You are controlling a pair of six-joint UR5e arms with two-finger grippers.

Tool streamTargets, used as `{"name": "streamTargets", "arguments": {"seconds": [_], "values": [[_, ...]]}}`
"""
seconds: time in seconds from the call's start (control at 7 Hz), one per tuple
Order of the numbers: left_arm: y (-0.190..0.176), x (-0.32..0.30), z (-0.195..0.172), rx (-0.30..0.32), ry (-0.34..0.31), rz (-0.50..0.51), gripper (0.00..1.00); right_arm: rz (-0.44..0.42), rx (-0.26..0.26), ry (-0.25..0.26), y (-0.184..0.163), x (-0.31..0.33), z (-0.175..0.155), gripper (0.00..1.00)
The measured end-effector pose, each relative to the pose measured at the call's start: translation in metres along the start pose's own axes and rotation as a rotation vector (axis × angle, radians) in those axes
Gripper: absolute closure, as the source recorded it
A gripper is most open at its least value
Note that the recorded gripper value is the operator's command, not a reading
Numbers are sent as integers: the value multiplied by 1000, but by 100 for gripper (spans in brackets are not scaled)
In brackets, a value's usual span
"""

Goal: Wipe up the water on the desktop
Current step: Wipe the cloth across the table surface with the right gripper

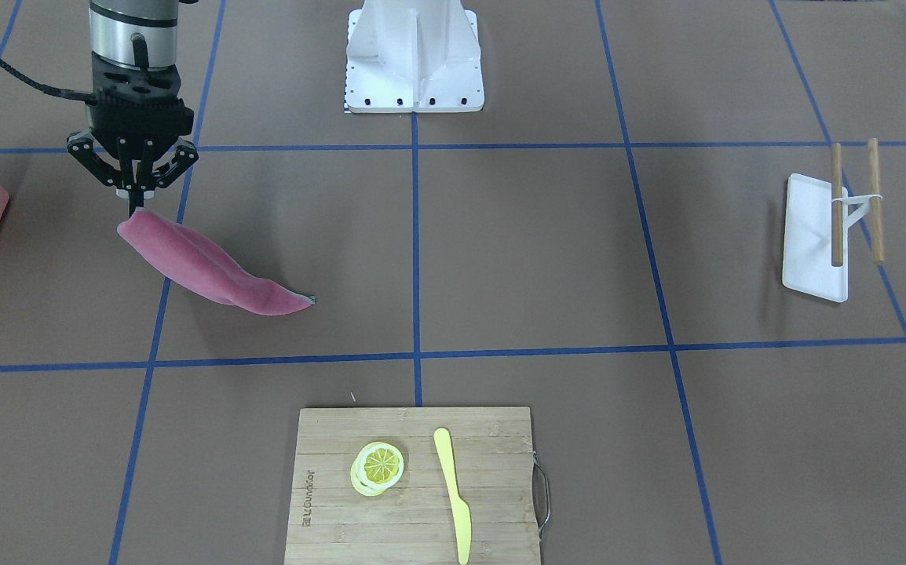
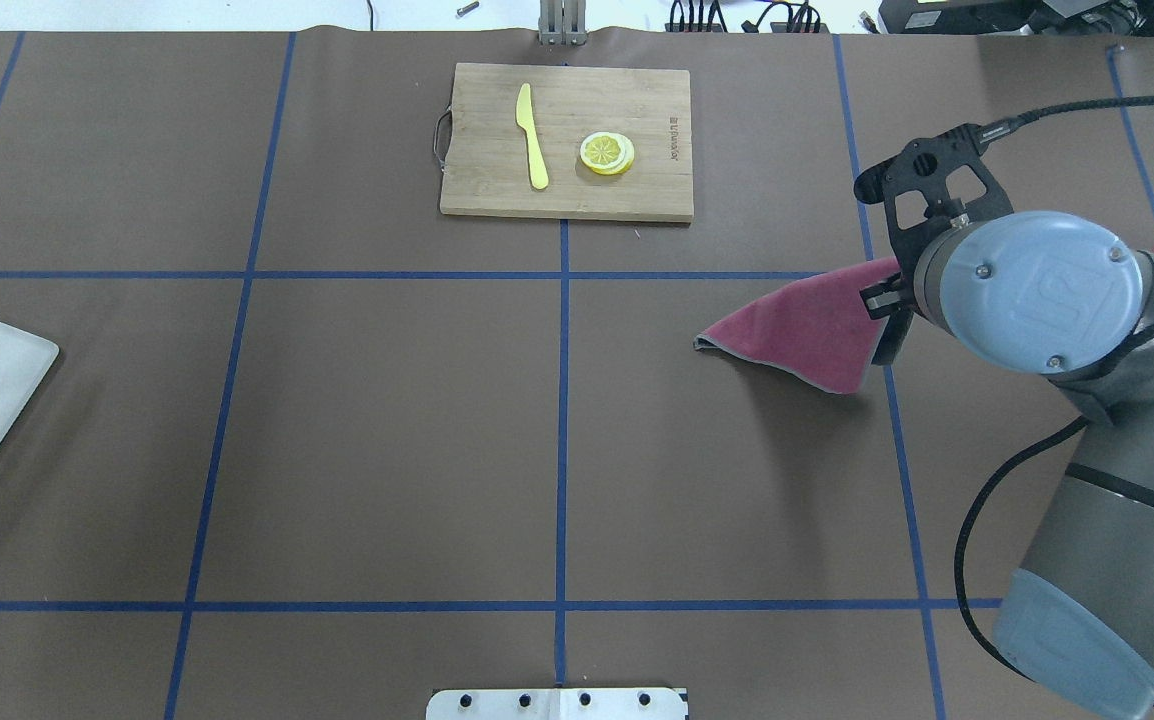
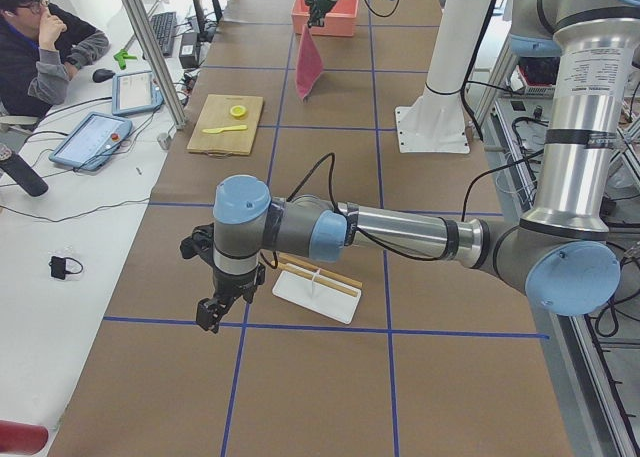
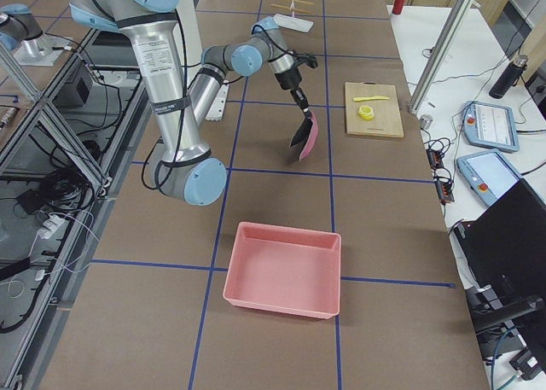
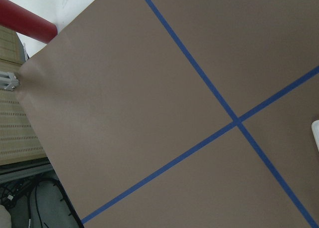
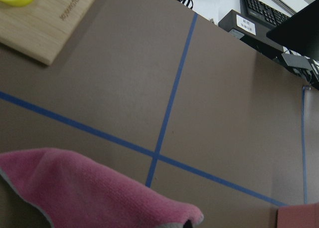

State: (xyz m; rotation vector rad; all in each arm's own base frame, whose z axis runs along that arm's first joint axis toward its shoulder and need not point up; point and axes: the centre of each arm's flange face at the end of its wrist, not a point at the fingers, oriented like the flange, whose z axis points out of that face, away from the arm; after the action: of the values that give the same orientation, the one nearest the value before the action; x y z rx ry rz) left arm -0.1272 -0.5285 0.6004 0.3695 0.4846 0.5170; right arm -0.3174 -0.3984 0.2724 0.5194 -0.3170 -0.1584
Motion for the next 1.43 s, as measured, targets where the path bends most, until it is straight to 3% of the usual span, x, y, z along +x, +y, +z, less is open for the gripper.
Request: {"name": "streamTargets", "arguments": {"seconds": [0.29, 0.43, 0.71, 1.0, 1.29, 1.43], "values": [[4, -1, 3, -7, 5, -3, 1, 8, -65, 16, 22, -40, 31, 100], [4, -1, 4, -8, 6, -4, 1, 84, -65, -18, 22, -80, 34, 100], [4, -1, 3, -6, 5, -3, 1, 286, -27, -149, 11, -161, 25, 100], [4, 1, 3, 3, 22, -4, 1, 543, 29, -272, -25, -239, 11, 100], [4, 3, 4, 11, 38, -5, 1, 789, 84, -392, -52, -304, -31, 100], [4, 3, 5, 12, 40, -6, 1, 861, 87, -436, -44, -315, -53, 100]]}}
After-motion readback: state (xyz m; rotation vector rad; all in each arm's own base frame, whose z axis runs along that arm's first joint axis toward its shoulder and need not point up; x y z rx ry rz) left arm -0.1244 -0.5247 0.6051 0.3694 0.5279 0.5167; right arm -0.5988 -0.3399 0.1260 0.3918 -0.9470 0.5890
